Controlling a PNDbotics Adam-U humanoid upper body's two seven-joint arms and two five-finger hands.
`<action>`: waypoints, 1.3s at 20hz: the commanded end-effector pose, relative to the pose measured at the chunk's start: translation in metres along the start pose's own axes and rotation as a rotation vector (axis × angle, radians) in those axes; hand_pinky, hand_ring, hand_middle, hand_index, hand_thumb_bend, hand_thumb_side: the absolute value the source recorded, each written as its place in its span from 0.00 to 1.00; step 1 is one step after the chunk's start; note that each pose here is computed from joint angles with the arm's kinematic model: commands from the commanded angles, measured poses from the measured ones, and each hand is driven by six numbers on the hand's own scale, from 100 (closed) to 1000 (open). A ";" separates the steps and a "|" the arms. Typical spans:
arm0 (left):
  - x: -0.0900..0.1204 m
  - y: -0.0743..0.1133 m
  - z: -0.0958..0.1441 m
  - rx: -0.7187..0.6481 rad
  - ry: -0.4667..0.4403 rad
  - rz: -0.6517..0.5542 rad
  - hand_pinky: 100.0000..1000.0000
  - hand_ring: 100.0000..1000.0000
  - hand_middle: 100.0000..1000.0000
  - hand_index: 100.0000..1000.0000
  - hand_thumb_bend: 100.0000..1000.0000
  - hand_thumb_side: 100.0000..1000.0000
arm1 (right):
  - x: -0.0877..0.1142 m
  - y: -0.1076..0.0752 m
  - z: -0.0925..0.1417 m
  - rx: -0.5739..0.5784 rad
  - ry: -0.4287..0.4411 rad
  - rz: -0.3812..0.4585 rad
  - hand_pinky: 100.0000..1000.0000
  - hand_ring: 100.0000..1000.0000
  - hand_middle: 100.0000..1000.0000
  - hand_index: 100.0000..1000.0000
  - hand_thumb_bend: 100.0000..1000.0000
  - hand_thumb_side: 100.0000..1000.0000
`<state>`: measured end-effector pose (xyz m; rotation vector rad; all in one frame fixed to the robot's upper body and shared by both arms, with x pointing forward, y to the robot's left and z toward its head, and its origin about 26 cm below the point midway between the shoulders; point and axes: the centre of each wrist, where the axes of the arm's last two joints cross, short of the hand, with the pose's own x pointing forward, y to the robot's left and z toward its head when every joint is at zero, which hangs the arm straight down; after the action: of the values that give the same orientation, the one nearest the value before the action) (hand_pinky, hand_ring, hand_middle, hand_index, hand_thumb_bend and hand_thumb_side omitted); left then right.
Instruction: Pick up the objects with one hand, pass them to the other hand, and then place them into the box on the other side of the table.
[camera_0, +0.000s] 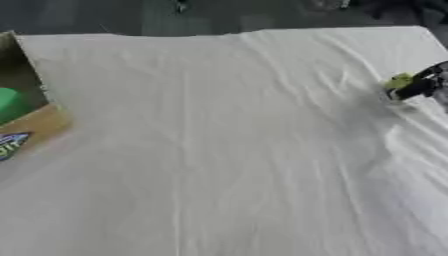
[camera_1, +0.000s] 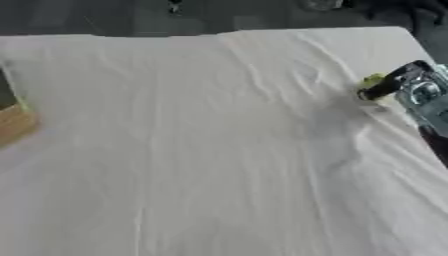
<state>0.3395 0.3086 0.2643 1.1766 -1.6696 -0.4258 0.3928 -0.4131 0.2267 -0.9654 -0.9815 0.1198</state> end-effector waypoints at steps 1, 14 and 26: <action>0.006 0.014 -0.004 0.040 -0.022 -0.001 0.56 0.65 0.61 0.76 0.00 0.59 | 0.003 -0.016 -0.002 -0.087 0.031 0.010 0.86 0.75 0.68 0.73 0.37 0.00; 0.006 0.016 -0.003 0.036 -0.024 0.002 0.56 0.66 0.61 0.76 0.00 0.59 | 0.006 -0.030 -0.006 -0.172 0.039 -0.004 0.85 0.74 0.65 0.72 0.34 0.00; 0.006 0.016 -0.002 0.033 -0.025 0.004 0.56 0.66 0.62 0.76 0.00 0.60 | 0.003 -0.049 -0.005 -0.251 0.040 -0.014 0.85 0.74 0.66 0.74 0.38 0.00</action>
<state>0.3377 0.3066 0.2660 1.1588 -1.6803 -0.4231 0.3898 -0.4352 0.2410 -1.0688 -1.0110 0.0408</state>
